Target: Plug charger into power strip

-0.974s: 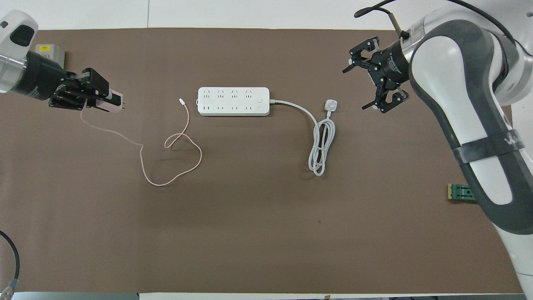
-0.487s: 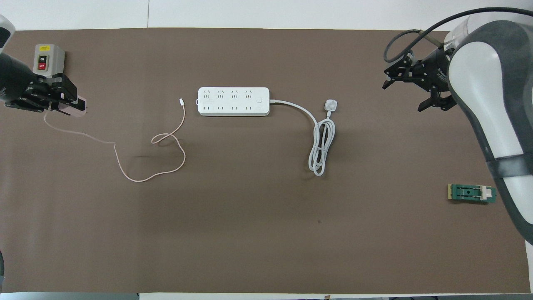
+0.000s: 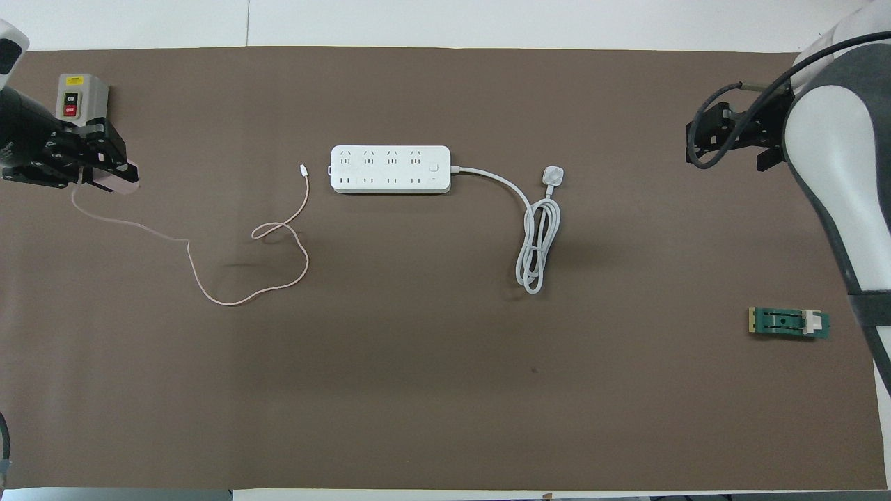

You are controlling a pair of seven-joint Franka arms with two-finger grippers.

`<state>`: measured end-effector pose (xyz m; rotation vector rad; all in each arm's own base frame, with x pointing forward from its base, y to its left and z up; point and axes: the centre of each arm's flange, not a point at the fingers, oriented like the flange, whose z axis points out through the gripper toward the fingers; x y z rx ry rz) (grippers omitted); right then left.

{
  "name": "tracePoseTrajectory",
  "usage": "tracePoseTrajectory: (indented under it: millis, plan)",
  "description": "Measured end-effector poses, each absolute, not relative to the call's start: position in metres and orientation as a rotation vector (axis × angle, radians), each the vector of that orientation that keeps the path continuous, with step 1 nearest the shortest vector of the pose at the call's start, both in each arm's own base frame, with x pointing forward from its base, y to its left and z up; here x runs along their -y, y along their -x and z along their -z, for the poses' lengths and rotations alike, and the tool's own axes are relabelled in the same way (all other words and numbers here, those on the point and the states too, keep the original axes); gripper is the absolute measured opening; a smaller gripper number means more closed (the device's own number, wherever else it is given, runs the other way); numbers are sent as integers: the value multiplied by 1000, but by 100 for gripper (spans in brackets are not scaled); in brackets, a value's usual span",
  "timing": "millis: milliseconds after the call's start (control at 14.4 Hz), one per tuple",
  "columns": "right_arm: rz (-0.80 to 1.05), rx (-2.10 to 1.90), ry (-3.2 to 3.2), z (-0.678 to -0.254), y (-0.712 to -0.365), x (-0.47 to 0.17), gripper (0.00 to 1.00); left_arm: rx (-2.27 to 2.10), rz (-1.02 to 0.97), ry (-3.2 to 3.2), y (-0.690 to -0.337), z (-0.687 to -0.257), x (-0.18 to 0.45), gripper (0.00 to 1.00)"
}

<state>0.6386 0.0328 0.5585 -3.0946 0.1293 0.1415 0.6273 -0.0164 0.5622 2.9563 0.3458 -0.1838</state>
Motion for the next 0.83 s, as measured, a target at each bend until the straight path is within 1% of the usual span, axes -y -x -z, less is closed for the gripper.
tracePoseTrajectory:
  millis: [209, 417, 557, 835]
  plan:
    - [-120, -13, 3129, -577, -618, -26, 100, -539, 160, -2991, -629, -567, 19, 32]
    - [-97, 38, 3148, -594, -596, -16, 100, -963, 129, -2932, -632, -562, 76, 32]
    - [-90, 28, 3148, -597, -586, -1, 100, -1193, 101, -2846, -638, -549, 116, 32]
    - [-86, 31, 3150, -594, -561, 20, 100, -1599, 72, -2616, -653, -502, 188, 32]
